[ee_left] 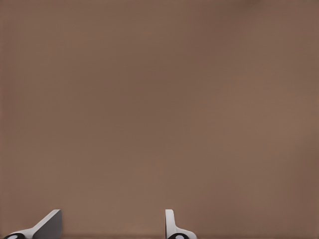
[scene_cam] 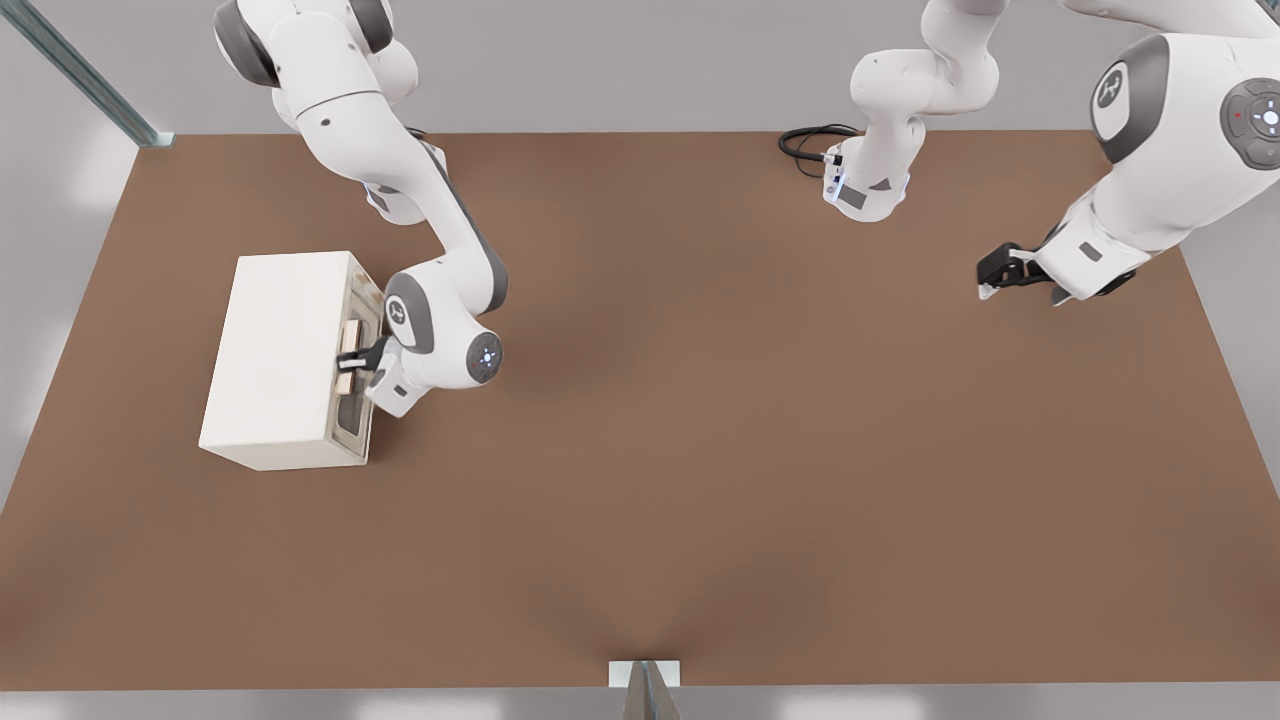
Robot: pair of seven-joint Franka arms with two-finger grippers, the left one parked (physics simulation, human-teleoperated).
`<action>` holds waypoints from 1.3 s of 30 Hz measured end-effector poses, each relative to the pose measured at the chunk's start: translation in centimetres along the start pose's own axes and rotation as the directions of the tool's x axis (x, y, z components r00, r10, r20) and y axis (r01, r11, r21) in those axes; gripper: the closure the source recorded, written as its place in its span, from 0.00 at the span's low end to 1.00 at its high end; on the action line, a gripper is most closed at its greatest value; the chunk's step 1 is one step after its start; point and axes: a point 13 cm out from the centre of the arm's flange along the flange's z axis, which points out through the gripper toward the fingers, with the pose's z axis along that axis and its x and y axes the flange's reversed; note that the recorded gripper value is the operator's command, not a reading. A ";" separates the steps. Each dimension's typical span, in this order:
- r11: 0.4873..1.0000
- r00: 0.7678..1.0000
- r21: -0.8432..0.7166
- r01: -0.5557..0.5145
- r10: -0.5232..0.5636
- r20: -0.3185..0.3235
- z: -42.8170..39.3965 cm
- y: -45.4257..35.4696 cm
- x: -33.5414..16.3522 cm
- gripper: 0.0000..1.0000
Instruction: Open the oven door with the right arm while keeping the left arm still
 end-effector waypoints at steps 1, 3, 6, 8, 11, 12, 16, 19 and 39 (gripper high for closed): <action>1.000 1.000 -0.001 -0.006 0.006 -0.003 0.2 0.3 0.1 0.79; 1.000 1.000 -0.001 -0.017 0.017 -0.012 0.7 0.8 0.4 0.79; 0.999 0.999 -0.002 -0.036 0.036 -0.018 1.1 1.1 0.6 0.79; 0.999 0.998 -0.007 -0.052 0.052 -0.023 1.6 1.1 0.5 0.79; 0.997 0.997 -0.011 -0.072 0.072 -0.026 1.9 1.2 0.3 0.79; 0.997 0.997 -0.012 -0.079 0.078 -0.028 2.1 1.2 0.2 0.79; 0.995 0.995 -0.015 -0.097 0.097 -0.031 2.7 1.4 0.2 0.79; 0.993 0.993 -0.018 -0.113 0.112 -0.033 3.0 1.2 0.1 0.79; 0.989 0.988 -0.017 -0.150 0.149 -0.040 4.2 1.8 -0.3 0.79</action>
